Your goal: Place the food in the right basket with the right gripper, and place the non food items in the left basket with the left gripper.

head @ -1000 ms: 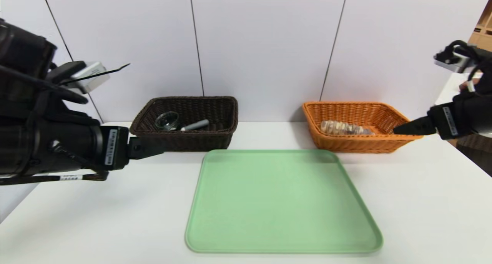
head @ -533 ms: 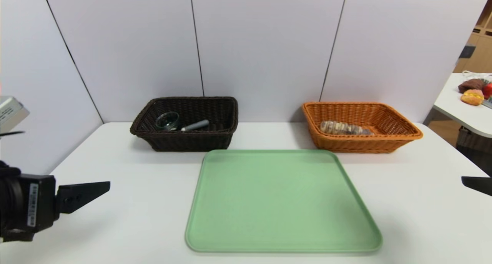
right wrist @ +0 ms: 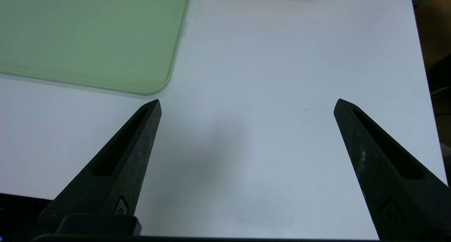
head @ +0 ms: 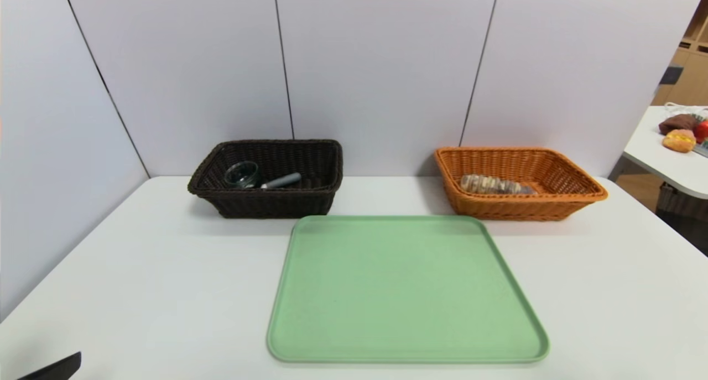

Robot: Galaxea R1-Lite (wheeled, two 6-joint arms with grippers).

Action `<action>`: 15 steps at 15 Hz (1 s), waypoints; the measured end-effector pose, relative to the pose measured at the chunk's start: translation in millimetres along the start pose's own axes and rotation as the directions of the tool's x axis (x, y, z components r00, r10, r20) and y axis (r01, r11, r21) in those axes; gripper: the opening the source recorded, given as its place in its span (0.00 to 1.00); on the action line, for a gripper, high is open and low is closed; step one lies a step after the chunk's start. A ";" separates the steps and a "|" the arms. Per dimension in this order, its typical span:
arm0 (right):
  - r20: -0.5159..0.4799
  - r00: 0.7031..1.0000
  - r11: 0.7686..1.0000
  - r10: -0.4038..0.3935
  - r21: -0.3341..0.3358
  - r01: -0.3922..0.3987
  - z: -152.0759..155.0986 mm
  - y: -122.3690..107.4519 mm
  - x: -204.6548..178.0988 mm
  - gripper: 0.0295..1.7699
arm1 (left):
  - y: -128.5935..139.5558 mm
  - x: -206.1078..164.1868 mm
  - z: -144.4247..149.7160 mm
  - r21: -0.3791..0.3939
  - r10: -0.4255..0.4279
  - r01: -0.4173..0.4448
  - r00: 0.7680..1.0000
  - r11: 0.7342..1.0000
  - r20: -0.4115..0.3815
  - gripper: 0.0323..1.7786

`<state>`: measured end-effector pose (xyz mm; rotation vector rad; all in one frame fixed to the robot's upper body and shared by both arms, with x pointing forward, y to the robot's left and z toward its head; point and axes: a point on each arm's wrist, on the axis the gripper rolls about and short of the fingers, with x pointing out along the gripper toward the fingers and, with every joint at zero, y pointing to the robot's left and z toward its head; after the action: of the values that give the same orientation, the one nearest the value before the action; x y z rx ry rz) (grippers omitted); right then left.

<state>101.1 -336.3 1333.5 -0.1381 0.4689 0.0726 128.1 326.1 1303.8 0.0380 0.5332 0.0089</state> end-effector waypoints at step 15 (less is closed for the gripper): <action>0.056 0.998 0.999 -0.040 0.014 0.039 -69.0 14.0 -26.1 0.96 | 14.5 -23.9 -84.7 0.024 0.319 -0.327 0.934 0.945 0.160 0.95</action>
<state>45.7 -333.7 1282.8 -0.1323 0.4098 0.0345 64.5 343.0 1243.6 0.1747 0.3676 0.3124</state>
